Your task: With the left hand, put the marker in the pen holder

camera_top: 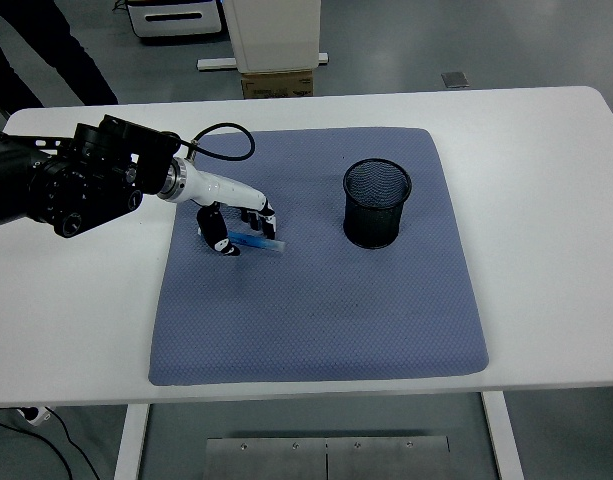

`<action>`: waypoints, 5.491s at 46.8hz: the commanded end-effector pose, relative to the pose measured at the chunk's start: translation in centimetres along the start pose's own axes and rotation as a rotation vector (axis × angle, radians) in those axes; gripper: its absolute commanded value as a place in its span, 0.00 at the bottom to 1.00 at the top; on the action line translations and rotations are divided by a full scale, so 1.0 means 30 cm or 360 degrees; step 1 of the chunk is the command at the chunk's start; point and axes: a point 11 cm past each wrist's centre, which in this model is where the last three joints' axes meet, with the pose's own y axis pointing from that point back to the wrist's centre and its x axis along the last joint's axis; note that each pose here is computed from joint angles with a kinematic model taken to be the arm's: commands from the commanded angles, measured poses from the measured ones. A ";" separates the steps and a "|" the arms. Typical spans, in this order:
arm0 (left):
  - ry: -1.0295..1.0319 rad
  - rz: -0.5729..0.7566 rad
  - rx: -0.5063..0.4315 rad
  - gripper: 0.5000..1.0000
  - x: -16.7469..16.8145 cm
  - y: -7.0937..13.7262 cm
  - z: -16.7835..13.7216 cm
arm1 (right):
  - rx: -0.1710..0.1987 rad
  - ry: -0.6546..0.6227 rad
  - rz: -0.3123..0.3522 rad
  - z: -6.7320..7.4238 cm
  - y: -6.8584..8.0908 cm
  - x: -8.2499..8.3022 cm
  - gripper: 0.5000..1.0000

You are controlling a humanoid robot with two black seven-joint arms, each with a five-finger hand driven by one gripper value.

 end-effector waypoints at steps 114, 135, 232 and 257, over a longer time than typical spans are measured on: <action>0.0418 0.0371 -0.0263 0.00 0.195 0.041 0.092 | 0.0000 0.0000 0.0001 0.000 0.000 0.001 1.00; 0.0598 0.0503 -0.0440 0.00 0.301 0.078 0.157 | 0.0000 0.0000 0.0001 0.000 0.000 0.001 1.00; 0.2088 0.0666 -0.1193 0.00 0.151 -0.163 0.310 | 0.0000 0.0000 0.0001 0.000 0.000 0.001 1.00; 0.2108 0.0726 -0.1153 0.27 0.151 -0.183 0.311 | 0.0000 0.0000 0.0001 0.000 0.000 0.001 1.00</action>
